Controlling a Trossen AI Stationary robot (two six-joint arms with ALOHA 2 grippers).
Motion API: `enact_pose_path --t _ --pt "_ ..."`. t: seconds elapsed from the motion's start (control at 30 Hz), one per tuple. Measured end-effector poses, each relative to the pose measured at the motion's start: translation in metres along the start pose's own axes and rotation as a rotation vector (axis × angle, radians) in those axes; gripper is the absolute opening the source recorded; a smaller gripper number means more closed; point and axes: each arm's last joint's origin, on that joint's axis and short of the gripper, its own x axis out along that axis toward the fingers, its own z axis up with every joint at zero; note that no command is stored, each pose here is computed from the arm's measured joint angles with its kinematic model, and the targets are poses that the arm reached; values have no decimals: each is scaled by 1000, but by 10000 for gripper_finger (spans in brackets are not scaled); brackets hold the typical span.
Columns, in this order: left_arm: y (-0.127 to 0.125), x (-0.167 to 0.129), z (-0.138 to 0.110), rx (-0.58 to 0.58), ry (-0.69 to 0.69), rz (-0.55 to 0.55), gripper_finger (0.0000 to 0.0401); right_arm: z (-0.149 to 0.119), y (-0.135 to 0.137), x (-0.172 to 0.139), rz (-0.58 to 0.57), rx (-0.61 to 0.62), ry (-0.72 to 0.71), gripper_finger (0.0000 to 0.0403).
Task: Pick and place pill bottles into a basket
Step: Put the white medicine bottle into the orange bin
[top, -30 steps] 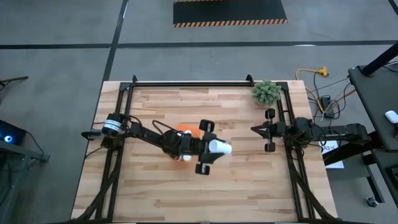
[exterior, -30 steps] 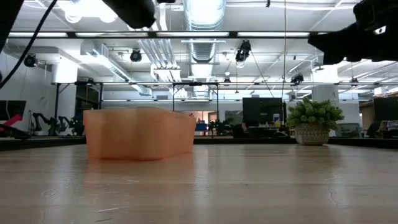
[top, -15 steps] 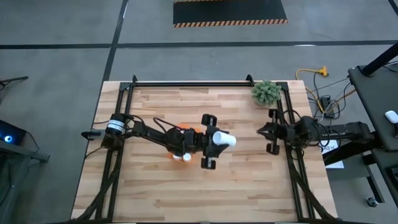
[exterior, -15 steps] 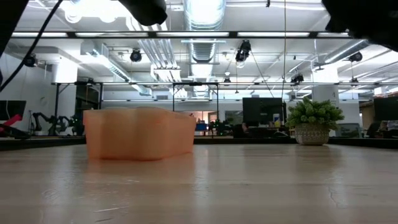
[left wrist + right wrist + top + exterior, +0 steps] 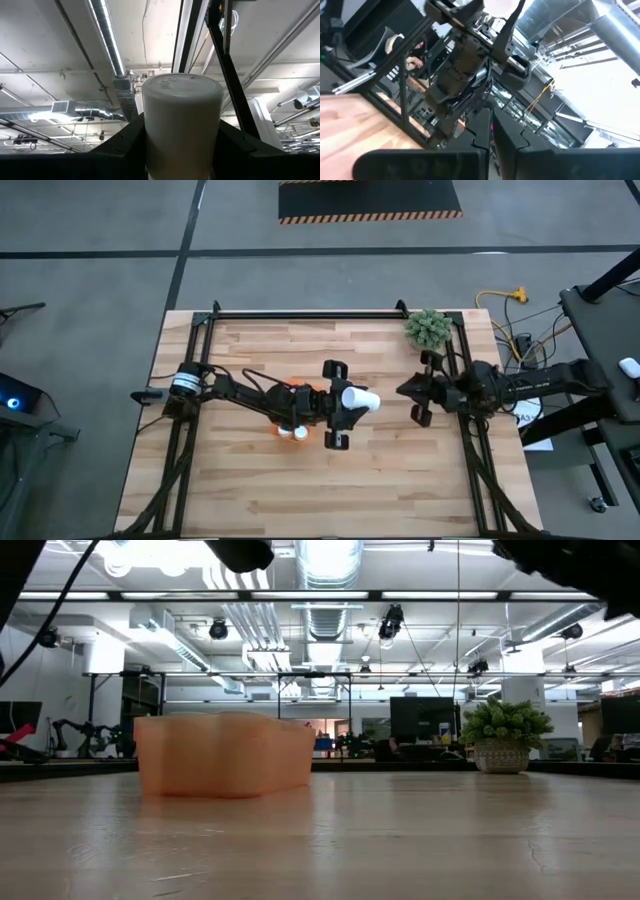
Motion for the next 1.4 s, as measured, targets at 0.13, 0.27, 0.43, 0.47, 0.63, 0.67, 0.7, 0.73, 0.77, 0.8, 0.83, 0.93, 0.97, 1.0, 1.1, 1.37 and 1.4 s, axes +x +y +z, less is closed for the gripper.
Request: enact_pose_path --t 0.13,0.27,0.43,0.47,0.63,0.67,0.7,0.73,0.77,0.8,0.83,0.93,0.97,1.0,1.1,1.37,1.4 --pt "1 3 2 0 -11 3 149 6 -11 24 0 2 2 9" --pt "3 4 2 -11 -11 42 149 14 -19 40 -6 -34 6 9" --pt "12 10 10 5 -29 89 149 29 -21 53 -55 -216 100 9" --pt "15 12 14 13 -40 93 149 32 -22 54 -70 -254 112 9" --pt "33 19 34 37 -85 105 149 52 -33 64 -132 -351 99 9" --pt "36 19 37 40 -90 109 149 56 -38 67 -147 -347 88 9" --pt "40 20 40 43 -97 113 149 61 -42 69 -162 -343 79 9" --pt "45 21 44 37 -106 117 149 63 -45 72 -164 -344 83 9" --pt "49 22 46 25 -114 120 149 64 -47 76 -160 -358 92 9" --pt "53 22 49 16 -121 125 149 67 -51 81 -161 -387 99 9" --pt "58 23 50 10 -126 130 149 68 -52 85 -160 -423 117 11" --pt "70 22 49 -24 -125 142 149 72 -59 102 -173 -510 158 24" --pt "73 22 49 -31 -126 145 149 73 -61 106 -182 -524 173 31" --pt "76 22 50 -28 -129 148 149 76 -64 111 -199 -532 180 39" --pt "80 23 61 -21 -150 150 149 82 -72 119 -232 -539 189 66" --pt "81 6 103 -19 -160 146 148 100 -89 126 -288 -533 169 144" --pt "81 3 107 -19 -156 146 148 100 -88 128 -281 -536 173 154"
